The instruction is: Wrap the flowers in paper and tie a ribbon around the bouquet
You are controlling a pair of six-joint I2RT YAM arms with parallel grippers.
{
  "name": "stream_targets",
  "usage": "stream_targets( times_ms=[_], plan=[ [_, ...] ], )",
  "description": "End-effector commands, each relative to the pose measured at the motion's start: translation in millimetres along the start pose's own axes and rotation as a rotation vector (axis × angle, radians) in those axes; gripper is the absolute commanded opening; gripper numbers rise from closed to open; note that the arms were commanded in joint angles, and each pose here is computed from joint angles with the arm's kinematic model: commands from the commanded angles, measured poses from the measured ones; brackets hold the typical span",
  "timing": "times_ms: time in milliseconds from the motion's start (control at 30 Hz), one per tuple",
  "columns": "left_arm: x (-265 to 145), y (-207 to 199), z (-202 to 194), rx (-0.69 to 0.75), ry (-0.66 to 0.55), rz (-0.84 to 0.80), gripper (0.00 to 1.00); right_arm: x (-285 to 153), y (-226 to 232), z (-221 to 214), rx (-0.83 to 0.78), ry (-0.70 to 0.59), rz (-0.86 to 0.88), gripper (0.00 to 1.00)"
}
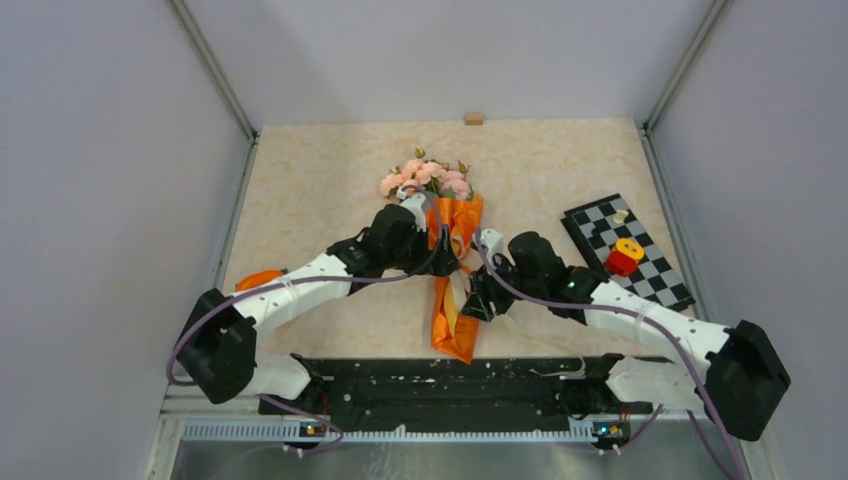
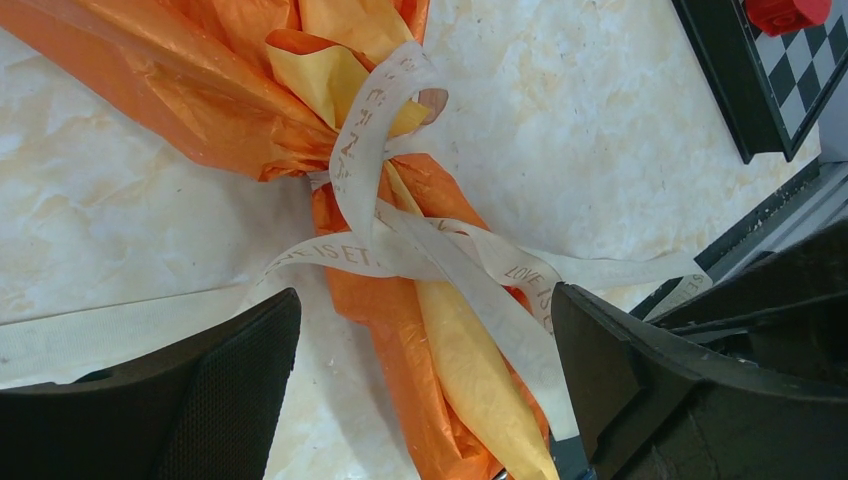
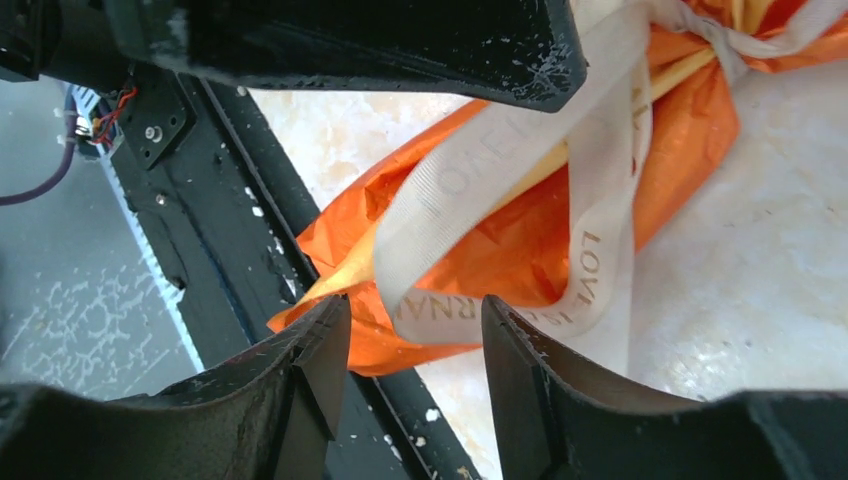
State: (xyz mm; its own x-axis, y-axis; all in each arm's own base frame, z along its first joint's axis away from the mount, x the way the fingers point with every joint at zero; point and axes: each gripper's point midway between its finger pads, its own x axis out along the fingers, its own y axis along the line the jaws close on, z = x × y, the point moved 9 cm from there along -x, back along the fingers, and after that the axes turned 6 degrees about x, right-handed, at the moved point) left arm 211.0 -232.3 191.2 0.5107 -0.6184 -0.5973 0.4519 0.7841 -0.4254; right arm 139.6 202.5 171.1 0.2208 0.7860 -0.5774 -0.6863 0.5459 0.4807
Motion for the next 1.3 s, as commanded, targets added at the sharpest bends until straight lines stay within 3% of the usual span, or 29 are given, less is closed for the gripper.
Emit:
stream_targets(
  times_ms=[0,267,500,900,1267],
  plan=[
    [3.7,-8.9,16.6,0.026,-0.029,-0.054,0.99,-20.4,7.0,17.0,-0.045,-0.082,-0.078,0.53],
    [8.8,-6.4,8.8,0.039,0.021,-0.062,0.99,-48.7,-1.9,13.4,0.038,-0.237,-0.289,0.64],
    [6.7,-8.0,5.5,0.052,0.032,-0.102,0.99,-47.2,-24.8,-20.3,0.163,-0.213,-0.411,0.67],
    [11.3,-4.8,-4.2,0.051,0.086,-0.109,0.99,-8.8,-49.0,-40.3,0.182,-0.115,-0.277,0.65],
    [11.7,0.4,-8.9,0.066,0.106,-0.074,0.99,11.5,-71.8,-31.8,0.181,-0.091,-0.349,0.59]
  ],
)
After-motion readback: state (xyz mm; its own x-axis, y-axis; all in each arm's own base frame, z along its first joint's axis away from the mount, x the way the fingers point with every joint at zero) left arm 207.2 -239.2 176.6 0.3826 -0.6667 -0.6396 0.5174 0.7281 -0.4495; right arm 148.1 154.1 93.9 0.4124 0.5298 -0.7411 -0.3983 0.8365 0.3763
